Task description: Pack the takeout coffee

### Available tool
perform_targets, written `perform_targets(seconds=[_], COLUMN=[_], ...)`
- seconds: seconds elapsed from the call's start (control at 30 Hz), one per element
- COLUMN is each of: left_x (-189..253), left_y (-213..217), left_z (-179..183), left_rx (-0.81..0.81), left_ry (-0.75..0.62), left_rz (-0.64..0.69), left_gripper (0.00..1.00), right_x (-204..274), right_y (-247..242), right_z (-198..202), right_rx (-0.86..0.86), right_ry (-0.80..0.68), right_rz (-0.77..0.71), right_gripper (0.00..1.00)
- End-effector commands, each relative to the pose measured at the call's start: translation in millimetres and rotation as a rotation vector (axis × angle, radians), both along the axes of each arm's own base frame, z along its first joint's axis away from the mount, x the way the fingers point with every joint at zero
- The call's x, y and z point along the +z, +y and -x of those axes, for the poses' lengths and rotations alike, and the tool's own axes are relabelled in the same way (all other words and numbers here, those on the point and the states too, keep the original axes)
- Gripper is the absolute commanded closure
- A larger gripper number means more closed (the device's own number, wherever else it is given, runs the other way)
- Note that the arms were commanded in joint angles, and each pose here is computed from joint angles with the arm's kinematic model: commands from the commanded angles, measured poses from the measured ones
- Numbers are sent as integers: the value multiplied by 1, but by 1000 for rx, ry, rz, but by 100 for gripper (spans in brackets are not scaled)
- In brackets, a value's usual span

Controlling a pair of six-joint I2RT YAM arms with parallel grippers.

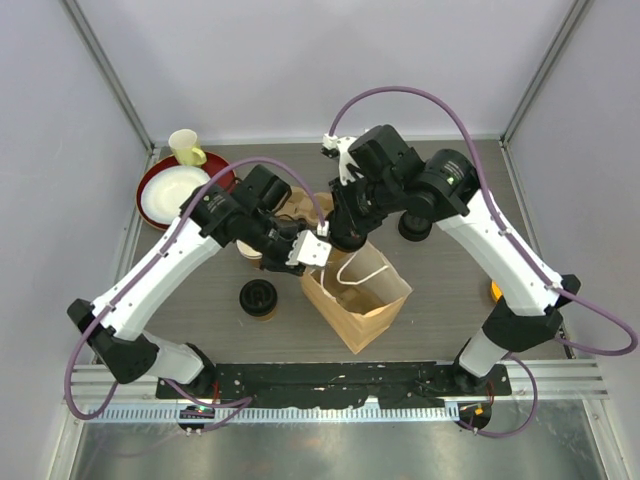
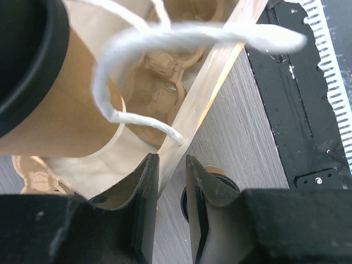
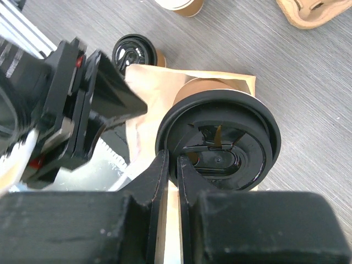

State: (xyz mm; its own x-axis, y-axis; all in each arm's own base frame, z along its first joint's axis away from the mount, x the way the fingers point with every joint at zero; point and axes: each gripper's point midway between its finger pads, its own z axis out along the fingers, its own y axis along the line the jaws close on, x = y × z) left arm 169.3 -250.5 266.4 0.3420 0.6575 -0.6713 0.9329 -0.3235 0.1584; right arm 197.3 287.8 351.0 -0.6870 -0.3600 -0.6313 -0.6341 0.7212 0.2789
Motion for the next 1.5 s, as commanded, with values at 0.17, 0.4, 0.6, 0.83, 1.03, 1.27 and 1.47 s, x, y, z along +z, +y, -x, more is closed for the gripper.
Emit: perform_targets(seconds=[0.17,0.4,0.6,0.83,1.03,1.27,1.47], left_x=[-4,5,7,4,5,7,13], left_y=[3,-1,-6,-10,-16,-11,0], left_z=[5,9,13,8,6,15,18], left_rx=[-56,-62,-80,-77,-83,-74,-22], left_ry=[-61,-113,-126,-142,-144,-132,-164], left_rz=[8,95,148,169,194,205,221], left_gripper=[95,100,100,100,100,100,40], right_x=[-43,-63,-84,-96,-105,-126,-140], right_y=[-12,-2,6,27,49,61,58], right_z=[-4,-6,-1,-12,-3,-7,-7], right_rx=[-61,-53,25,36,119,165,181], right_ry=[97,117,150,115,85,85,93], right_rz=[194,204,229,204,246,241,273], right_gripper=[99,99,99,99,99,99,99])
